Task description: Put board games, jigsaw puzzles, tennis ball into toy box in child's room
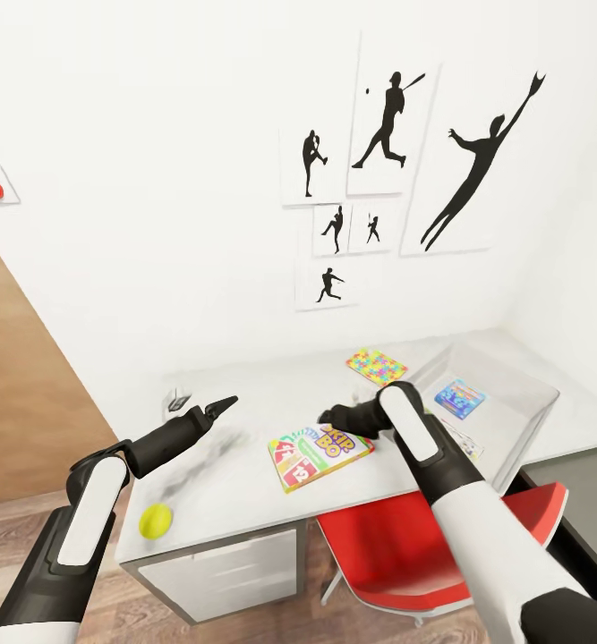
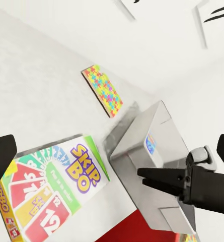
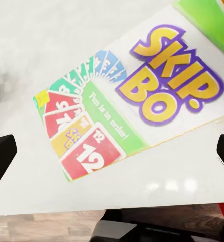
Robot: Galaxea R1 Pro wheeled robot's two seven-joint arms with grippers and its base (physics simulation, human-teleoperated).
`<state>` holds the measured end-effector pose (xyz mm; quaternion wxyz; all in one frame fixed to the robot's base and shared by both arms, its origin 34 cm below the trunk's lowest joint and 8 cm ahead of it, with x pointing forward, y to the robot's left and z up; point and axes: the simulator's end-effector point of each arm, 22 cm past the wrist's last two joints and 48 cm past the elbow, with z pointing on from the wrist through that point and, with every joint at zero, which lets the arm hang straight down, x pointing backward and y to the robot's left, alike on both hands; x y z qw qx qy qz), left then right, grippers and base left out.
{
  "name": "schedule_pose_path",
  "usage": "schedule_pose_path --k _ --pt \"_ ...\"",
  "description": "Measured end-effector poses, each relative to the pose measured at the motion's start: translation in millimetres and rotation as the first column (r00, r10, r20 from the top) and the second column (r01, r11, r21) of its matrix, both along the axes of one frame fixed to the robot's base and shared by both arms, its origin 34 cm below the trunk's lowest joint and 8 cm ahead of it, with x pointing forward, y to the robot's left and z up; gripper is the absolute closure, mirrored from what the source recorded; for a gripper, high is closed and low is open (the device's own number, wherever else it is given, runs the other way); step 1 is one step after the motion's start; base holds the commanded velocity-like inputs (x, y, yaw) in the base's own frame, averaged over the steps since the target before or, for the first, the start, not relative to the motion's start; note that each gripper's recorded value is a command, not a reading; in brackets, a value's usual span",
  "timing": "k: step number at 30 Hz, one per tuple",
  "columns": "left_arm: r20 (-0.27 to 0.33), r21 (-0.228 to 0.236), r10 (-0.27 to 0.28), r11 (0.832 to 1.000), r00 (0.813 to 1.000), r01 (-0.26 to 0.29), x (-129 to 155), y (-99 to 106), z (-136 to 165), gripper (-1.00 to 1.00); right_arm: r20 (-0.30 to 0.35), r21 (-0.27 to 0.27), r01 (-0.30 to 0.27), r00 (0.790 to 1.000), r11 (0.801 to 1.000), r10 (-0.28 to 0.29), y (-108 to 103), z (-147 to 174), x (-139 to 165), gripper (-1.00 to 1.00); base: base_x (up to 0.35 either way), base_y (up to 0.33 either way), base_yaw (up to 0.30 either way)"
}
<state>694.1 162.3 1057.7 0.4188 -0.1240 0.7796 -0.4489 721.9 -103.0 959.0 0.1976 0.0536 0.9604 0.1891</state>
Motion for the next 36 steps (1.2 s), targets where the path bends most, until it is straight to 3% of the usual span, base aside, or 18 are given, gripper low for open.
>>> schedule_pose_path --k 10,36 --pt "0.000 -0.001 0.000 1.000 1.000 0.000 0 0 0 -1.00 -0.024 -0.014 0.101 0.995 0.995 -0.102 -16 -20 14 -1.00 0.000 0.000 0.000" --pt "0.000 0.000 0.000 1.000 1.000 0.000 0 0 0 -1.00 -0.035 0.018 0.196 0.980 0.980 -0.195 -34 -23 24 -1.00 0.000 0.000 0.000"
